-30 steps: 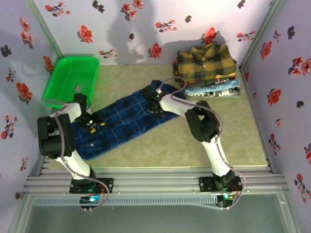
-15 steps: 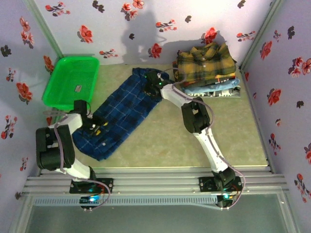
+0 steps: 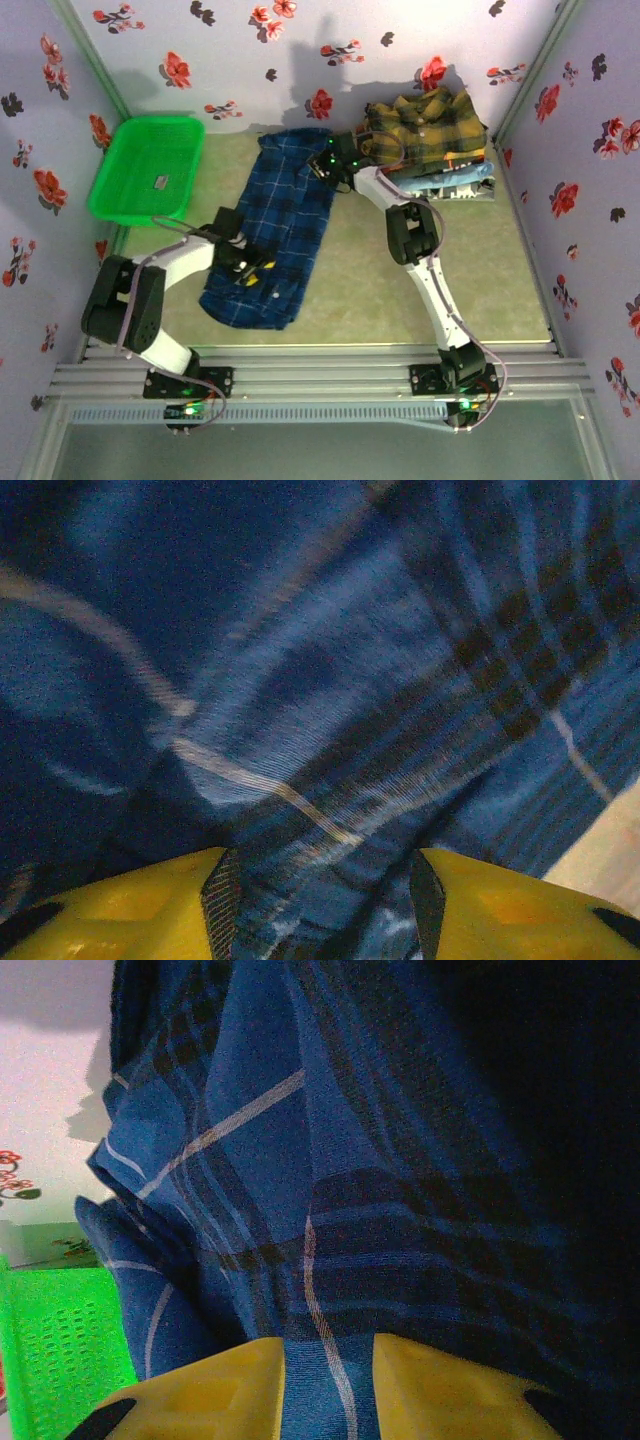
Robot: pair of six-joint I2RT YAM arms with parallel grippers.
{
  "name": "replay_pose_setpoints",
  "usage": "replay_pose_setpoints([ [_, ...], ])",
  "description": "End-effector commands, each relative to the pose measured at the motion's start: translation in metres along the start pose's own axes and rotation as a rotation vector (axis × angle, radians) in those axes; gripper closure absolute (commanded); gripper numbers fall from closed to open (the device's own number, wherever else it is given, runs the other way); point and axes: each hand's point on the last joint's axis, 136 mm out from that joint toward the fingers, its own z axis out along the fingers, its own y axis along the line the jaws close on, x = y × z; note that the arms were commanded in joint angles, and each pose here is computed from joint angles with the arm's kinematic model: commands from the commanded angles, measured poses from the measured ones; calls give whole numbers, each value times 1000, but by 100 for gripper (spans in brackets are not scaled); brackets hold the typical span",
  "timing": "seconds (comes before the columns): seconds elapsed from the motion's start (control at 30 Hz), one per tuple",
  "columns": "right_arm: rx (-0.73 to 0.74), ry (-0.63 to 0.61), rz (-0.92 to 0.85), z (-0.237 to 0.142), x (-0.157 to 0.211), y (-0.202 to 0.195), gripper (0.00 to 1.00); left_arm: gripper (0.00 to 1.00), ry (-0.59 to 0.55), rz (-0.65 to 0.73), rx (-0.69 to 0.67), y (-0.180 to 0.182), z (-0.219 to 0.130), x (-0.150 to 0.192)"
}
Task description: Fold and stack the long sleeve shirts
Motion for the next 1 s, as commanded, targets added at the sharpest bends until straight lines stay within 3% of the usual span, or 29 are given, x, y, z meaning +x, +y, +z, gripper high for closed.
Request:
replay_pose_setpoints([
  [0.0, 6, 55, 10, 7, -5, -20, 67, 49, 66, 39, 47, -33, 9, 19],
  [0.2, -32, 109, -96, -22, 4, 16, 58, 45, 62, 205, 122, -77, -17, 32],
  [0.33, -20, 136, -177, -67, 18, 47, 42, 38, 17, 401, 147, -92, -64, 38],
  [0.4, 26, 154, -213, -96, 36, 57, 33, 33, -27, 474, 58, -74, -88, 33],
  [0.53, 228, 142, -270, -181, 74, 36, 19, 23, -126, 368, -203, 5, -136, -4],
  [0.67, 300, 154, -246, -246, 132, 6, 12, 15, -137, 302, -280, 44, -153, -27],
  [0.8, 368, 354, -233, -261, 227, -35, 12, 14, -56, 260, -308, 57, -134, -38],
  [0.97, 330, 495, -204, -243, 305, -60, 14, 15, -11, 176, -275, 69, -97, -42],
])
